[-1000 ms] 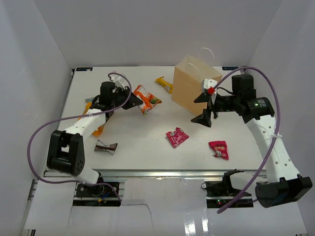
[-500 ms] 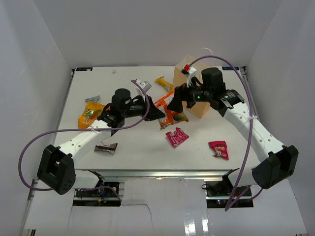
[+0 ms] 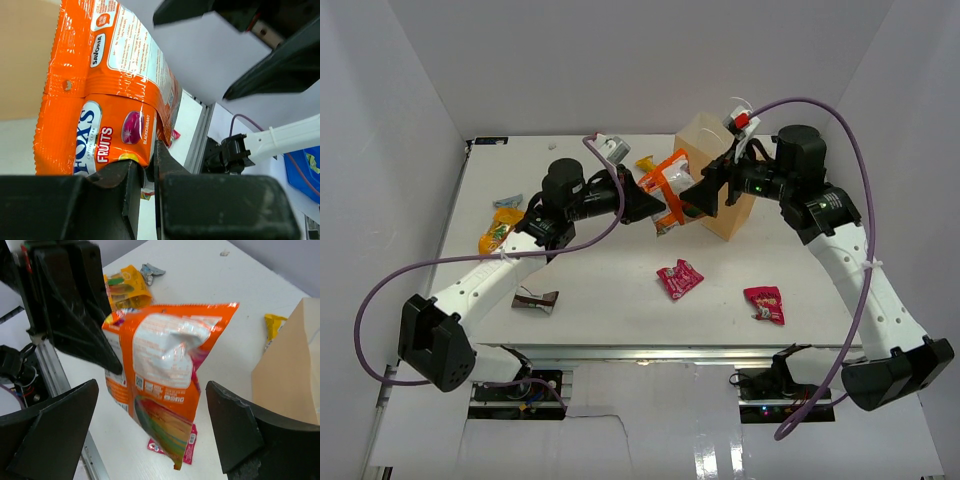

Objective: Place the snacks into the paper bag

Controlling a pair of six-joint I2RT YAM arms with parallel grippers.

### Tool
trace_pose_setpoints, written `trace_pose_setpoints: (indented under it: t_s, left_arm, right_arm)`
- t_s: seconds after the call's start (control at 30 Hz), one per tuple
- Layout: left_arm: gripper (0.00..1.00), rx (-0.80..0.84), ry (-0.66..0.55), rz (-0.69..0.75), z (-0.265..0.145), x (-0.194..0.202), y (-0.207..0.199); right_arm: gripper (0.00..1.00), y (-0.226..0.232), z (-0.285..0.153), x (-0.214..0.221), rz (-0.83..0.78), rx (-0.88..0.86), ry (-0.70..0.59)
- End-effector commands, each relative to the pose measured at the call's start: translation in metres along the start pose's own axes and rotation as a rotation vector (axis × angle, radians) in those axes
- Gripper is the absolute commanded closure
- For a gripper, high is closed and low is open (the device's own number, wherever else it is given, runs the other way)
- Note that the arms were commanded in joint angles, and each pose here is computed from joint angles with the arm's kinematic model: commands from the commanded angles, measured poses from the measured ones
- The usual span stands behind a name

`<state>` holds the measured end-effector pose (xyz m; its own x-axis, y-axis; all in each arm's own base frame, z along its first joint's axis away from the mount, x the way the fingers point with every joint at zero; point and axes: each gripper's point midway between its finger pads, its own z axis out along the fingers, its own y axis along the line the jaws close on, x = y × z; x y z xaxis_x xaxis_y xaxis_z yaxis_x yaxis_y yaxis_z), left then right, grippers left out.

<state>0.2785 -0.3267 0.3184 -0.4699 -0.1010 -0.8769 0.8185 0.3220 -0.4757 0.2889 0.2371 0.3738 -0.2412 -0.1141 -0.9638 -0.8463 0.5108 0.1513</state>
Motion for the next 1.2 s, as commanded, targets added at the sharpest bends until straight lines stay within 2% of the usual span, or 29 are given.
trace_pose_setpoints:
  t_s: [0.0, 0.2, 0.33, 0.57, 0.6, 0.67, 0.7, 0.8, 0.87, 0.9, 1.0, 1.17]
  left_arm:
    - [0.97, 0.072, -0.071, 0.097, 0.0, -0.034, -0.023]
    - [0.97, 0.103, -0.067, 0.094, -0.003, -0.033, -0.032]
    - [0.97, 0.121, -0.08, 0.092, -0.007, -0.033, -0.039]
    - [0.94, 0.133, -0.097, 0.074, -0.014, -0.029, -0.046]
    - [0.94, 0.134, -0.1, 0.072, -0.016, -0.029, -0.047]
    - [0.94, 0.136, -0.1, 0.07, -0.016, -0.028, -0.048]
    - [0.94, 0.137, -0.102, 0.07, -0.017, -0.029, -0.048]
    - [0.92, 0.138, -0.104, 0.069, -0.017, -0.029, -0.049]
    - [0.87, 0.133, -0.107, 0.066, -0.018, -0.029, -0.049]
    - [0.84, 0.127, -0.108, 0.062, -0.017, -0.029, -0.047]
    - [0.71, 0.102, -0.126, 0.055, -0.018, -0.032, -0.044]
    - [0.46, 0.058, -0.162, 0.043, -0.016, -0.042, -0.038]
  right_arm:
    - [0.07, 0.008, 0.0, 0.024, 0.027, -0.097, 0.031]
    - [0.07, 0.018, 0.004, 0.032, 0.066, -0.243, 0.041]
    - [0.0, 0.019, 0.011, 0.034, 0.1, -0.293, 0.038]
    - [0.31, 0.018, 0.021, 0.038, 0.15, -0.338, 0.041]
    - [0.4, 0.017, 0.022, 0.039, 0.153, -0.337, 0.042]
    - [0.47, 0.016, 0.023, 0.039, 0.152, -0.333, 0.04]
    - [0.55, 0.016, 0.023, 0.039, 0.154, -0.333, 0.04]
    - [0.65, 0.017, 0.023, 0.037, 0.157, -0.341, 0.033]
    - [0.82, 0.019, 0.021, 0.031, 0.142, -0.343, 0.02]
    - [0.87, 0.018, 0.021, 0.028, 0.136, -0.342, 0.016]
    - [0.92, 0.015, 0.016, 0.014, 0.097, -0.326, -0.015]
    - [0.92, 0.004, 0.005, -0.014, 0.005, -0.257, -0.079]
